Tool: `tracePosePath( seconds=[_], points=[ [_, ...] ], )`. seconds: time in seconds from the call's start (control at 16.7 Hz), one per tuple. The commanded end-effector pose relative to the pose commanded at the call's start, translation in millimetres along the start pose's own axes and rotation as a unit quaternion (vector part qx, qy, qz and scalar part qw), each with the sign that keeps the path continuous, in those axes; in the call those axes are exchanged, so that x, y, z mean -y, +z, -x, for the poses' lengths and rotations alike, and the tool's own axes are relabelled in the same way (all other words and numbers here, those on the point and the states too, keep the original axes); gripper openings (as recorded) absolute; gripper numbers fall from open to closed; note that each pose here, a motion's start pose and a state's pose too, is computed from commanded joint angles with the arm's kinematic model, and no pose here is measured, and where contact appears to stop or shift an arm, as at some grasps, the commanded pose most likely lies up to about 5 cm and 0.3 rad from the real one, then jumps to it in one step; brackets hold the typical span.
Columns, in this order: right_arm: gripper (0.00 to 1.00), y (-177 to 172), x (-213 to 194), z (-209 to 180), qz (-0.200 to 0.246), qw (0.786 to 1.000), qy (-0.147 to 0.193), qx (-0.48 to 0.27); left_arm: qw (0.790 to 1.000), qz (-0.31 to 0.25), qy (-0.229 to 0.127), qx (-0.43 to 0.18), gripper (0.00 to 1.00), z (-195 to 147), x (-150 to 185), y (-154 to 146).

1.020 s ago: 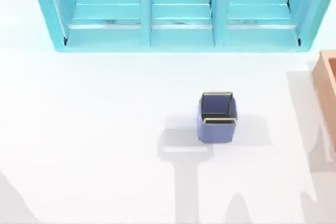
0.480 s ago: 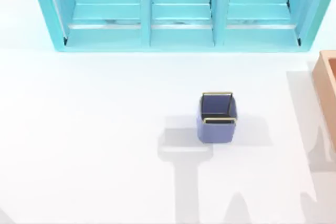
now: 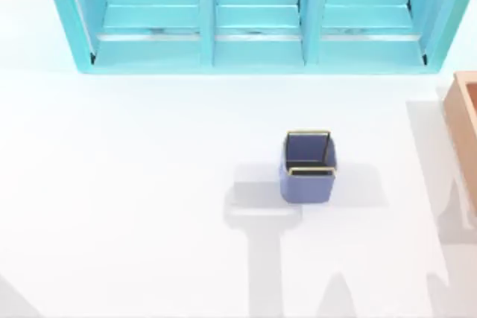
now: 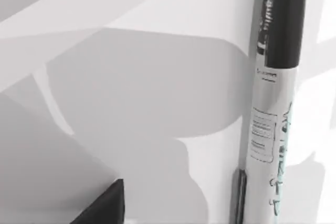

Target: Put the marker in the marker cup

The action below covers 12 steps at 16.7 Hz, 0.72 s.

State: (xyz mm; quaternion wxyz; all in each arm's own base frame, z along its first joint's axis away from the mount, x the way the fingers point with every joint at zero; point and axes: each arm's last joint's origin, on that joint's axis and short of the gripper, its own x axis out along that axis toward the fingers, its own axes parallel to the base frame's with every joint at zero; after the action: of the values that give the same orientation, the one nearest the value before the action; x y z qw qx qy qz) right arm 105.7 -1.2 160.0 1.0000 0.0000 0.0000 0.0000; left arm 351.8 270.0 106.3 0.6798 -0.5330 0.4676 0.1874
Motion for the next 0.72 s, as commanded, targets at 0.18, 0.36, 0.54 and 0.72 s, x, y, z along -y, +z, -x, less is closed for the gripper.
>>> tracePosePath(
  seconds=[0.18,0.36,0.54,0.72],
  points=[
    [1.00,0,0,0,0.000,1.000,0.000,0.000,1.000,0.000,0.000,0.000,1.00,-37,-1,-2],
    [1.00,0,0,0,0.000,1.000,0.000,0.000,1.000,0.001,0.001,-0.001,1.00,-48,-1,-4],
    [1.00,0,0,0,0.000,1.000,0.000,0.000,1.000,0.001,0.001,-0.001,0.92,-48,-1,-4],
    [1.00,0,0,0,0.000,1.000,0.000,0.000,1.000,0.001,0.001,-0.001,0.70,-48,-1,-4]
  ],
)
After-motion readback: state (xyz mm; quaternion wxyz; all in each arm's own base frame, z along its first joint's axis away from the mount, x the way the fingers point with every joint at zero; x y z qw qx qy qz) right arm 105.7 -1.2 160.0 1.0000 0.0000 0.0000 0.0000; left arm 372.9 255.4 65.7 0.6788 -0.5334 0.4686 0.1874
